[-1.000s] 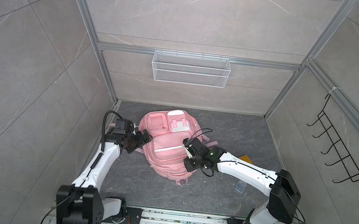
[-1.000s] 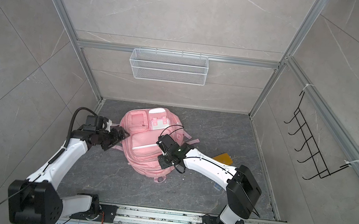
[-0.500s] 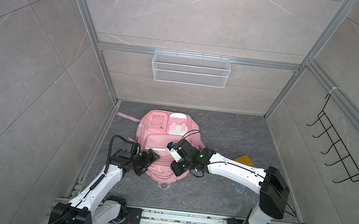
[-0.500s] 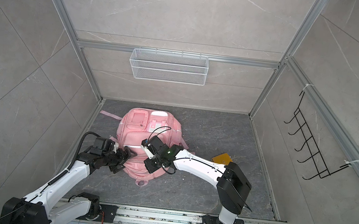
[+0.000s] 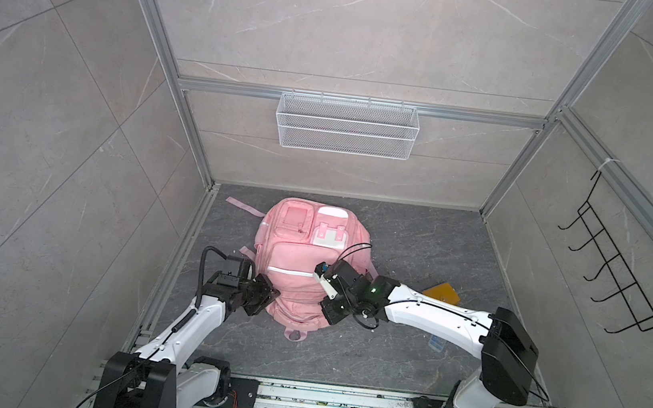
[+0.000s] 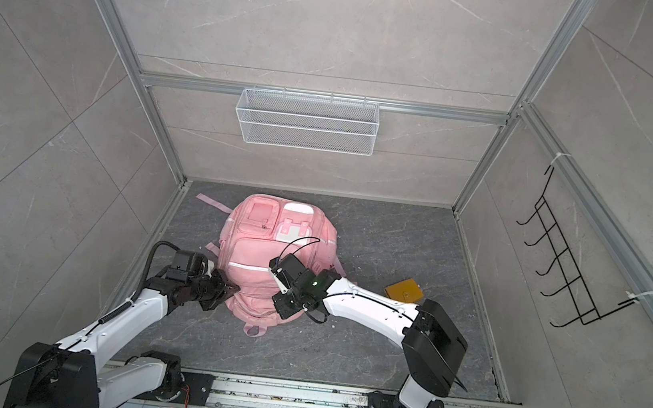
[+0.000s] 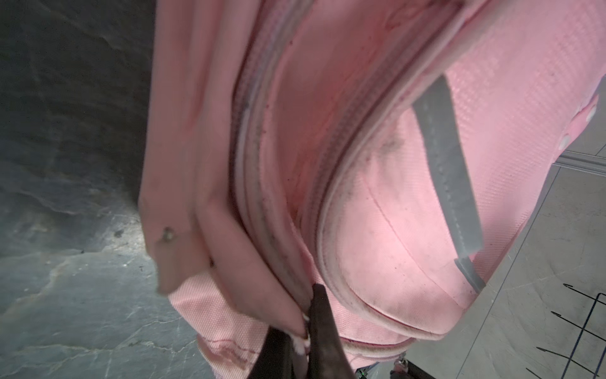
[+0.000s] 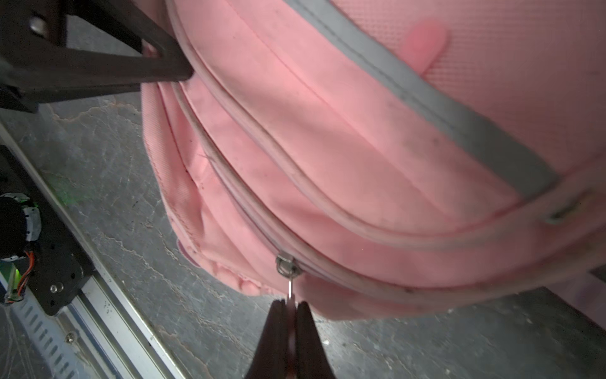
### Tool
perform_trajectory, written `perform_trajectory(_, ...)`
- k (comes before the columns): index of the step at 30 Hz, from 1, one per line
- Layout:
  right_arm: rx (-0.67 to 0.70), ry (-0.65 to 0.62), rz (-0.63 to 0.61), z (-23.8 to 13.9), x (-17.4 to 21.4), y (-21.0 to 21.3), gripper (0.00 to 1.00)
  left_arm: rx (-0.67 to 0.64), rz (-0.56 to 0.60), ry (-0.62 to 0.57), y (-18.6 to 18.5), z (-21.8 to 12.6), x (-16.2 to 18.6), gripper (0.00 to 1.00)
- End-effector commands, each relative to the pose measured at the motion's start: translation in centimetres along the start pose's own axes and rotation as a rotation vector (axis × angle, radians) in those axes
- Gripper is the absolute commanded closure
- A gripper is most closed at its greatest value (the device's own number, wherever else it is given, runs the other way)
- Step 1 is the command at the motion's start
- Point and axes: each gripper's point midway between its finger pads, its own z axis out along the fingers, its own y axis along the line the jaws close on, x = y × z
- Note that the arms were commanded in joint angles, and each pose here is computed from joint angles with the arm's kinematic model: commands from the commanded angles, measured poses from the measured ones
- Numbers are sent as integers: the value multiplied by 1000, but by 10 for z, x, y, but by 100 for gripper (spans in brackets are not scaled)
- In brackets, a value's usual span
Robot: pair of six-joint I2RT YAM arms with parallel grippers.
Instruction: Pack the student bag
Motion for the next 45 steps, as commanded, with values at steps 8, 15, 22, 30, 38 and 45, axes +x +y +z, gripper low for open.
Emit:
perform_trajectory(8,198,8,132,-25,-7,-111,100,5,122,-41,-6,-16,-13,100)
perform_trajectory(15,237,-20,149,-21,-27,-148,100,-6,132,-12,6,-17,-3,100)
perform_trajectory(22,256,-69,176,-19,-47,-169,100,-17,202,4,5,-25,2,100)
perform_trajectory(30,254,-135,242,-17,-69,-180,100,-17,232,40,4,-26,7,100)
perform_trajectory(38,201,-120,213,-18,-59,-169,100,6,239,42,0,-26,8,100)
perform_trajectory(45,111,-145,111,-49,-44,-137,70,82,277,41,-21,-31,6,100)
